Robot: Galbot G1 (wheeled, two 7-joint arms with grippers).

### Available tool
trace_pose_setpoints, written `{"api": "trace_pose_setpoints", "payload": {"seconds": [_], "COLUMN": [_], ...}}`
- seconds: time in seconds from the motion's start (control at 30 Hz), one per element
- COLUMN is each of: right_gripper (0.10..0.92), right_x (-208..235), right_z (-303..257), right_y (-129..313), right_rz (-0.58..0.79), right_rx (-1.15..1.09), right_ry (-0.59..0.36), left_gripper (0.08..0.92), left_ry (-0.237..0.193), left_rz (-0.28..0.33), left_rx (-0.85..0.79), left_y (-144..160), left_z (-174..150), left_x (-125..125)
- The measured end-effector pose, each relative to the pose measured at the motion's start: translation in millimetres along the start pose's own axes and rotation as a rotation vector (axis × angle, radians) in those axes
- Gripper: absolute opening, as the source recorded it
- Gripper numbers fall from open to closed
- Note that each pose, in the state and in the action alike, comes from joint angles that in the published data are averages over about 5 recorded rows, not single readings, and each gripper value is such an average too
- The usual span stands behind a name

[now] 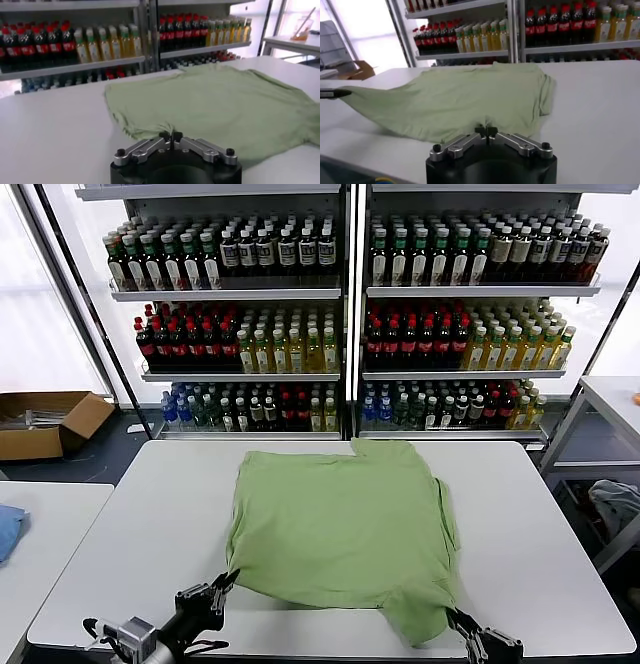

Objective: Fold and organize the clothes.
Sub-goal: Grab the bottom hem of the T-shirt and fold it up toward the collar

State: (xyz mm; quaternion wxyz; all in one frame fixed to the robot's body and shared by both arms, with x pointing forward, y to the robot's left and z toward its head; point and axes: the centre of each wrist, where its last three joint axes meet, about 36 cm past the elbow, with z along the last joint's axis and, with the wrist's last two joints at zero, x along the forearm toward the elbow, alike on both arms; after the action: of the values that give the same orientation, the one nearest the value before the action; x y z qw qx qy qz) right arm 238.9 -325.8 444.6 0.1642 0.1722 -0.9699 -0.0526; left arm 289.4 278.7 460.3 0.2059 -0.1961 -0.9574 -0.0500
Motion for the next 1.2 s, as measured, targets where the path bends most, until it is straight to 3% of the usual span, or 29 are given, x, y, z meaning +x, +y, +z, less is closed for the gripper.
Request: {"api": "trace_pose_setpoints", "payload": {"seconds": [0.37,0.6,0.73,0.9,1.2], "right_gripper": [0.105,0.117,0.205,0.335,0.612], "right_x": [-79,-140,-170,-186,-162], "right_z": [-19,-28,-34,-41,-38], "right_y": [-39,-59,-63,-69,-76], "right_rz": [0.045,0.043,0.041,0.058,0.128], "right_rx": [0.000,0.001,0.018,0.045,0.090], "right_ry": [-0.100,-0.113,-0.109,-0.099,-0.056], "left_gripper": [0.103,0.103,0.144,0.290,0.550], "left_ry": [-0.051,-0.051,-0.038,-0.027,-0.013], "left_rz": [0.012,0.015,0.015,0.002,-0.048], "left_rx": [-0.007,0.080,0.142,0.185,0.195], "left_y": [46,68,77,85,90], "left_z": [-19,-24,-22,-17,-11], "left_x": [-51,-91,-111,-124,-117]}}
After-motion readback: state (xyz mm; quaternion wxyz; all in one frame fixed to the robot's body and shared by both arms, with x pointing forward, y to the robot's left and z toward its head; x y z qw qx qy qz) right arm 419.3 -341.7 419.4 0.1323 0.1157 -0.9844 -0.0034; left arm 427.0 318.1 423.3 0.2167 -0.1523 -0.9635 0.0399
